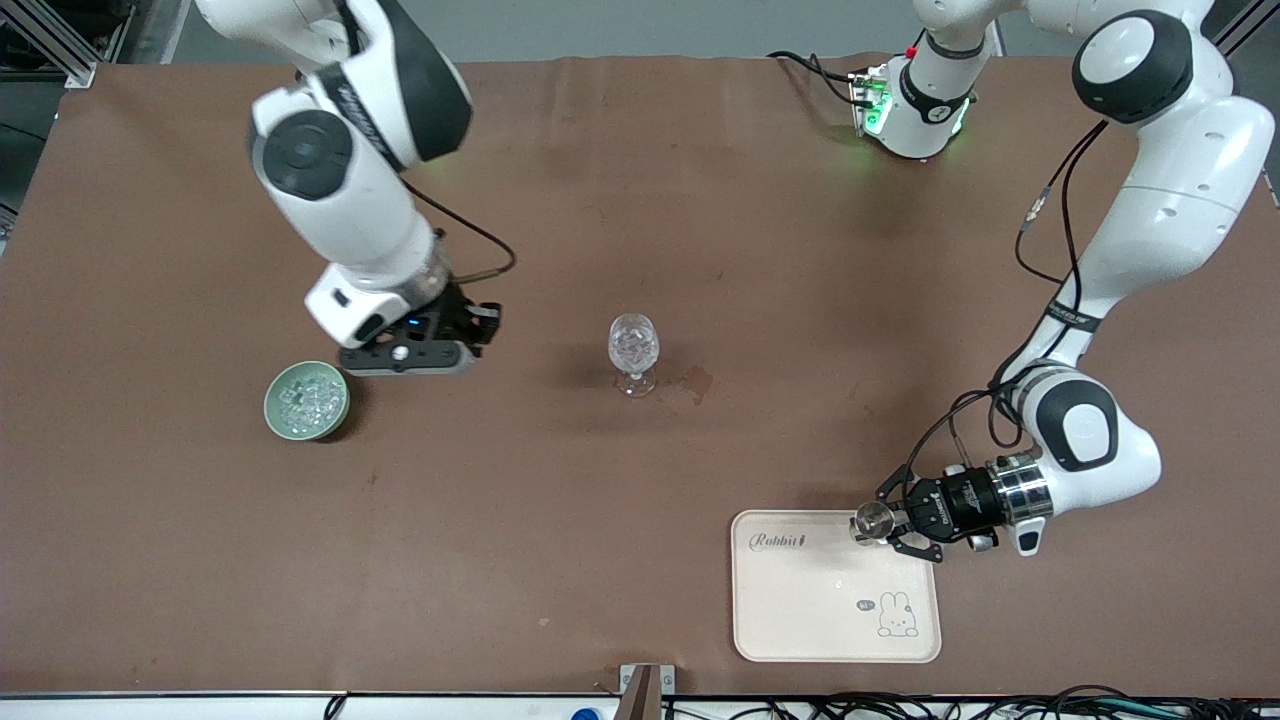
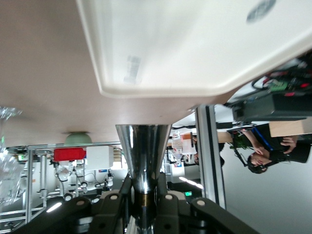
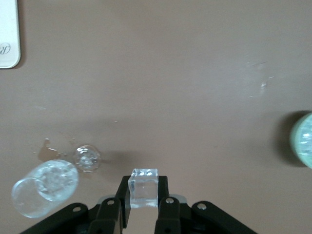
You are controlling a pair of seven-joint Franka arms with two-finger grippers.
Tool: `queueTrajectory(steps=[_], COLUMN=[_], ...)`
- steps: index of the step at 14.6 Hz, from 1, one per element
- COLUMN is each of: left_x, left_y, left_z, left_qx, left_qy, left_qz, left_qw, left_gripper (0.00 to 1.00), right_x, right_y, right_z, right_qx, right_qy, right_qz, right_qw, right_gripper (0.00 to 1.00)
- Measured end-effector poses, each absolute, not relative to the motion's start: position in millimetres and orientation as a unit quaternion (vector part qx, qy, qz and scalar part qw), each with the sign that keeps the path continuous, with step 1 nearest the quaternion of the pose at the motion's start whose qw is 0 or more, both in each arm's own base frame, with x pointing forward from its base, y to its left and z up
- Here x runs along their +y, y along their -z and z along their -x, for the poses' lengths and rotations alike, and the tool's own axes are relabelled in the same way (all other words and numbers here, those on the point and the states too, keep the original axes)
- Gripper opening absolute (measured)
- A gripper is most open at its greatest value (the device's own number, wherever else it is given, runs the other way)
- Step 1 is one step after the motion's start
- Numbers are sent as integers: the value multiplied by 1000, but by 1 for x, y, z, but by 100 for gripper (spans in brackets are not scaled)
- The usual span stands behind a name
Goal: Pour wine and add ice with both arms
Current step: 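Set the jigger on the tray while the right gripper brings ice over glass, then open the right gripper to drop the ice into the glass while the left withdraws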
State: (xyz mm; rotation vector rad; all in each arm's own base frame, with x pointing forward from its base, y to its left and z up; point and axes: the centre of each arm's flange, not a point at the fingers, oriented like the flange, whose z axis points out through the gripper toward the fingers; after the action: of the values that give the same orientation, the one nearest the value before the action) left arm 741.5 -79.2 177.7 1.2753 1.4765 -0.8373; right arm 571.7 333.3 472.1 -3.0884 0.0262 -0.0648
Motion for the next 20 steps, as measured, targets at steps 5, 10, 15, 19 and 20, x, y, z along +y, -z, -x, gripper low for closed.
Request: queueTrajectory(steps=[5, 10, 15, 19, 20], left_x=[-59, -58, -68, -64, -63], left_y=[-125, -111, -103, -100, -100], left_z=[-738, -737, -738, -738, -738], left_qx=[621, 626, 652, 655, 656], left_qy=[346, 325, 290, 286, 285], left_qz=[-466, -455, -460, -461, -461], left_qw=[527, 544, 529, 526, 525], left_gripper=[21, 21, 21, 25, 30], right_x=[425, 469, 493, 505, 506], right_y=[-422, -390, -389, -388, -388], right_z=[-562, -545, -525, -512, -512], right_qx=[27, 29, 31, 24, 23], right_qy=[28, 32, 30, 28, 27], right_qz=[999, 998, 998, 998, 998], right_qw=[38, 46, 47, 46, 46], right_gripper=[26, 26, 26, 26, 26])
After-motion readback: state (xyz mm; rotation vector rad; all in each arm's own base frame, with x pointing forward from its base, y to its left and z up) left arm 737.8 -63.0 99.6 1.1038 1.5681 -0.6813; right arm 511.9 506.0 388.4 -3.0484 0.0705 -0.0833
